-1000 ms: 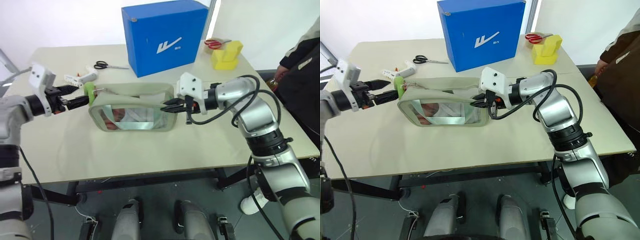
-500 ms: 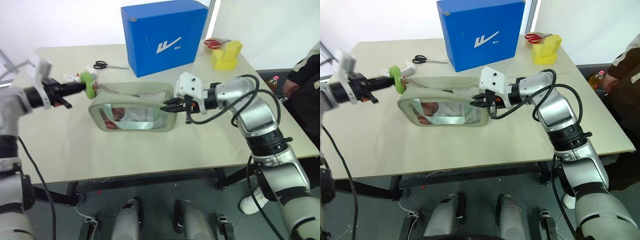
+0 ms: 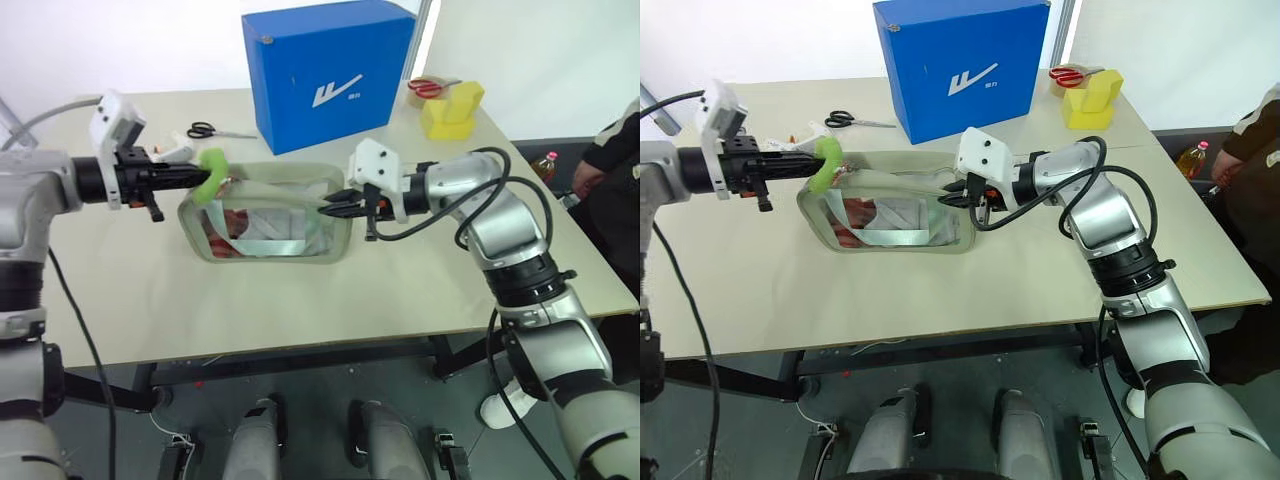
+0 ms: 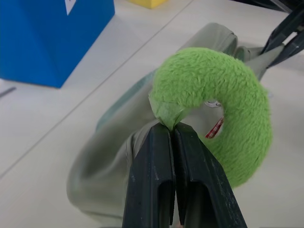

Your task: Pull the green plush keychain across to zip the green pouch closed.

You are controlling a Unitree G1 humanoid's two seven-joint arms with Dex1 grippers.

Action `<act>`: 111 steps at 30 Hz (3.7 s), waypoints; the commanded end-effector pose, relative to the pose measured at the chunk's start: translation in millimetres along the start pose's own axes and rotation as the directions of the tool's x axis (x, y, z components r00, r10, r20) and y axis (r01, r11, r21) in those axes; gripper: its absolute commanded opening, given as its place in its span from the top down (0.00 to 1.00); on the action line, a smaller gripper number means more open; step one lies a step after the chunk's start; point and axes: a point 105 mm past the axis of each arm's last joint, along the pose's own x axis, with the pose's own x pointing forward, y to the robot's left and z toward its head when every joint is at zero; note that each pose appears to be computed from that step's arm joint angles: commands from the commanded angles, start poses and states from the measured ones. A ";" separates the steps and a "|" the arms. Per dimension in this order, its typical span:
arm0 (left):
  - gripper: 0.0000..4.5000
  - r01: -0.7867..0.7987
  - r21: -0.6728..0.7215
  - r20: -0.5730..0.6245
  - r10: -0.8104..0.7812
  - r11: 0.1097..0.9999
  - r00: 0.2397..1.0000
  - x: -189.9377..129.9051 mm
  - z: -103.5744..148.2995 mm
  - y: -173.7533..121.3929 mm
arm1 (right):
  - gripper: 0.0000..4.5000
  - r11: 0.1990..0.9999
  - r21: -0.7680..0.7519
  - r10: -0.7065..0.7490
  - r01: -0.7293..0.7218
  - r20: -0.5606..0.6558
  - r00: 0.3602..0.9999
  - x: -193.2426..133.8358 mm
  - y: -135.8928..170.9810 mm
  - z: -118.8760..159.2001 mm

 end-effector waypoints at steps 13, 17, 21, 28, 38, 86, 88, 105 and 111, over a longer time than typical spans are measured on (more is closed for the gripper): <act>0.43 -0.025 0.053 0.023 0.024 0.998 0.999 -8.3 19.5 7.9 | 1.00 0.999 -0.047 0.004 -0.004 0.017 1.000 1.4 0.0 9.6; 0.12 -0.073 0.071 0.026 0.072 0.995 0.997 -30.8 30.7 15.2 | 1.00 0.999 -0.049 0.007 -0.006 0.021 1.000 1.6 0.0 10.7; 0.12 -0.112 0.090 0.009 0.112 0.990 0.994 -49.5 34.3 19.0 | 1.00 0.999 -0.051 0.004 -0.003 0.020 1.000 0.6 -1.1 10.2; 0.12 0.014 0.042 -0.145 -0.008 0.999 0.989 -38.7 -17.1 -16.2 | 1.00 0.998 -0.056 0.005 -0.005 0.008 1.000 -1.0 -3.9 8.2; 0.54 -0.076 0.065 -0.107 0.083 0.995 0.991 -16.3 -32.0 1.9 | 1.00 0.998 -0.061 0.015 -0.014 0.005 1.000 1.4 -2.7 8.7; 1.00 0.011 0.097 -0.152 0.004 0.995 0.988 -17.1 -40.5 -18.4 | 0.99 0.995 -0.085 0.064 -0.047 0.208 0.976 70.0 -30.0 86.8; 1.00 0.012 0.097 -0.150 0.003 0.995 0.989 -16.2 -40.1 -18.4 | 0.99 0.995 -0.093 0.061 -0.043 0.200 0.978 67.1 -31.4 84.6; 1.00 0.005 0.096 -0.137 0.009 0.995 0.991 -12.8 -39.5 -15.2 | 0.99 0.992 -0.111 -0.037 0.058 0.176 0.984 33.3 -50.4 82.9; 1.00 -0.002 0.098 -0.139 0.016 0.995 0.990 -14.7 -39.3 -15.0 | 0.99 0.992 -0.105 -0.048 0.067 0.173 0.984 18.9 -48.0 81.2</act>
